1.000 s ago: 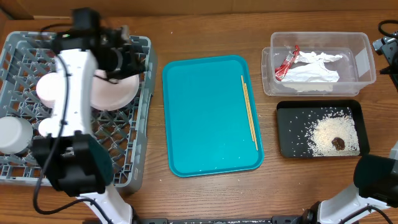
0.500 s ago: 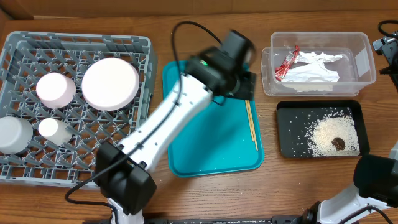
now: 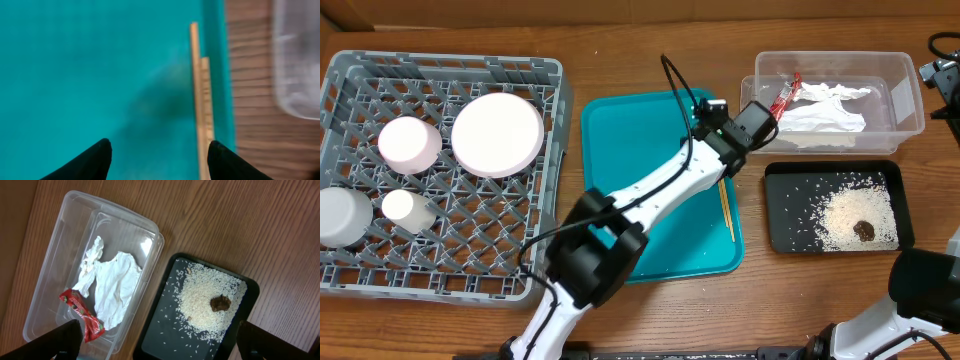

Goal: Sort waste into correct bins and load items into the dishwasher
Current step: 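Close the left gripper on one wooden chopstick and lift it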

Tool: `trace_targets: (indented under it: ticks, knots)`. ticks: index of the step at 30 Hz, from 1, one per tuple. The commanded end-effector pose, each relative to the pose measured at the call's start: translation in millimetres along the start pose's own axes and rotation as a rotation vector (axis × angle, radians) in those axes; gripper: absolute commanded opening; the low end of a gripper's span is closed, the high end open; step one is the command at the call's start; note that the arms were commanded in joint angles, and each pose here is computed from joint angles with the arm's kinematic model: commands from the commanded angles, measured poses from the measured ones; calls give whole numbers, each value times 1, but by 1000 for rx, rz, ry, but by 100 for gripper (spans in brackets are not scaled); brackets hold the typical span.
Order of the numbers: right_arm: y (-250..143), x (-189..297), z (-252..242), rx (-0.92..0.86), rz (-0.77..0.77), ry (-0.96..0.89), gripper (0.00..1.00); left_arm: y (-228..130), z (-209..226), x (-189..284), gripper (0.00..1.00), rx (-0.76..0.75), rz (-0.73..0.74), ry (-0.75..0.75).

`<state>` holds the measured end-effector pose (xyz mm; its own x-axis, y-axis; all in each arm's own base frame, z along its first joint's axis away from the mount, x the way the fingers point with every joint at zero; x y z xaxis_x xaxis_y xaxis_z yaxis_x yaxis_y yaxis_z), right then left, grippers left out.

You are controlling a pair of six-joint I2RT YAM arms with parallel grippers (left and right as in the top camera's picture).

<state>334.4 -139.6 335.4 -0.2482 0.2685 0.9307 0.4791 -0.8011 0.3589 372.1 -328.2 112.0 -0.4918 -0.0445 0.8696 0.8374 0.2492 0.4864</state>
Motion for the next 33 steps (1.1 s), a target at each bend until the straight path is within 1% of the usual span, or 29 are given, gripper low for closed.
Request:
trace_targets:
  ticks: [1, 5, 10, 15, 18, 26, 33]
  knots:
    - [3, 8, 0, -4, -29, 12, 100, -1, 0, -10, 63, 19, -29, 32]
    - [3, 8, 0, -4, -29, 12, 100, -3, -5, -11, 59, 19, -32, 17]
    - [3, 8, 0, -4, -29, 13, 100, -4, -10, -14, 60, 29, -32, -9]
    - [3, 8, 0, -4, -29, 13, 100, -17, -5, -34, 59, 6, 0, 34]
    - [3, 8, 0, -4, -29, 13, 100, -20, -4, -38, 59, 1, 11, 42]
    - [3, 8, 0, -4, -29, 13, 100, -20, -11, -40, 59, 14, 7, 8]
    - [3, 8, 0, -4, -29, 12, 100, -20, -6, -34, 55, -9, 29, 37]
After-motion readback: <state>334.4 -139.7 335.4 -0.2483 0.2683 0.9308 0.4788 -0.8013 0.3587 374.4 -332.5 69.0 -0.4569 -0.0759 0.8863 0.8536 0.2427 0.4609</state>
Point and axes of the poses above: each gripper's point midway between its finger pads, its own x axis back along the fingers, its own z axis along the line the jaws close on, y = z × x, the point moved 6 cm from there along x, back along the fingers, and after that the axes turned 12 degrees about x, right-handed, at the moved point
